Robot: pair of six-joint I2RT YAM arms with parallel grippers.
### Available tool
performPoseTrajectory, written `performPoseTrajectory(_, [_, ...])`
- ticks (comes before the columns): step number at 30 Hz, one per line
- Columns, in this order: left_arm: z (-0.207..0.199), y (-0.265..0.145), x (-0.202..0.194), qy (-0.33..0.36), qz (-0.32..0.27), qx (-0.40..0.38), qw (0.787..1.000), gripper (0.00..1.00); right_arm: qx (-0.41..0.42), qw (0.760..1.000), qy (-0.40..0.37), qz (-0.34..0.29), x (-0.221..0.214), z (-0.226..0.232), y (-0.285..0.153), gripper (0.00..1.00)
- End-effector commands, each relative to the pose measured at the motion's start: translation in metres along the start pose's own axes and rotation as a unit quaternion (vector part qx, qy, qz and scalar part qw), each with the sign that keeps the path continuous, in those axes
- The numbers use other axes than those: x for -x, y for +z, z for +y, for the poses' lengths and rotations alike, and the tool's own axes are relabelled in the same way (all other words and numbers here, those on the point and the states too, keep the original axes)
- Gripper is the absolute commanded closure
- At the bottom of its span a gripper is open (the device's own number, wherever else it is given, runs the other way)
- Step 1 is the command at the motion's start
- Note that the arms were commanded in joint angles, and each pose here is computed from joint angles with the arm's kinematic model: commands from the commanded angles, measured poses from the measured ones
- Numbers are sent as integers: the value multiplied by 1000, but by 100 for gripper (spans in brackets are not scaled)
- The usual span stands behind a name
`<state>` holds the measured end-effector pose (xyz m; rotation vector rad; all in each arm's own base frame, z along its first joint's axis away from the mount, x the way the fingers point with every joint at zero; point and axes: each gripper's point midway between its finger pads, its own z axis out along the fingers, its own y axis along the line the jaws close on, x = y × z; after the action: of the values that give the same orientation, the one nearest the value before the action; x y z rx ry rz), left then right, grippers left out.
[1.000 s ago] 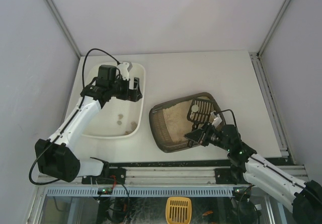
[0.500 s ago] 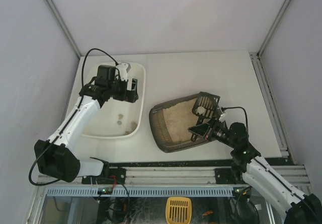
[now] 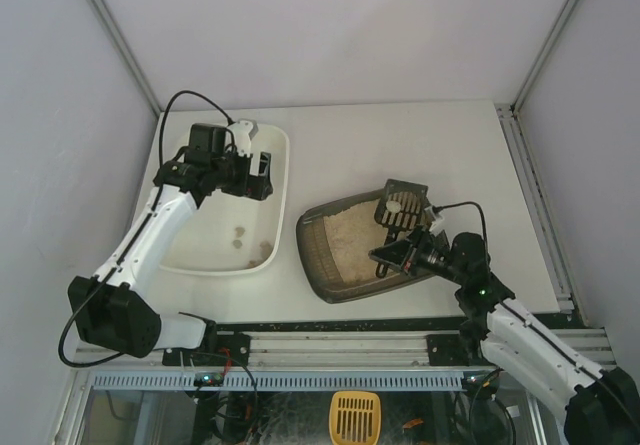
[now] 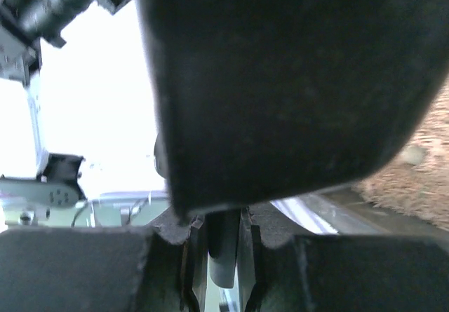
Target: Clean the litter box
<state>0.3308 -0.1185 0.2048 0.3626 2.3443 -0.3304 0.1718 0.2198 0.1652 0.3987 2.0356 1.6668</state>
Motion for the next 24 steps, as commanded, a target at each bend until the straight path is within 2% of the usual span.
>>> performPoseTrajectory(1, [-4, -14, 23, 15, -36, -25, 999, 0, 40, 996, -67, 39, -9, 42, 6, 100])
performPoseTrajectory(4, [-6, -17, 28, 0, -40, -47, 998, 0, 53, 998, -22, -7, 11, 30, -3, 100])
performPoseTrajectory(10, [0, -45, 42, -10, -53, -80, 995, 5, 18, 997, -69, 39, -9, 42, 9, 100])
performPoseTrajectory(12, [15, -58, 55, -13, -65, -57, 996, 4, 24, 996, -65, 47, -12, 44, 13, 100])
performPoseTrajectory(13, [23, -63, 58, -16, -66, -50, 996, 0, 26, 996, -63, 50, -13, 45, 15, 100])
performPoseTrajectory(16, [47, -83, 68, -35, -72, -21, 997, 0, 27, 995, -63, 66, -18, 50, 24, 100])
performPoseTrajectory(24, [101, -134, 63, -97, -87, 60, 990, 0, -23, 985, -113, 131, -28, 66, 77, 100])
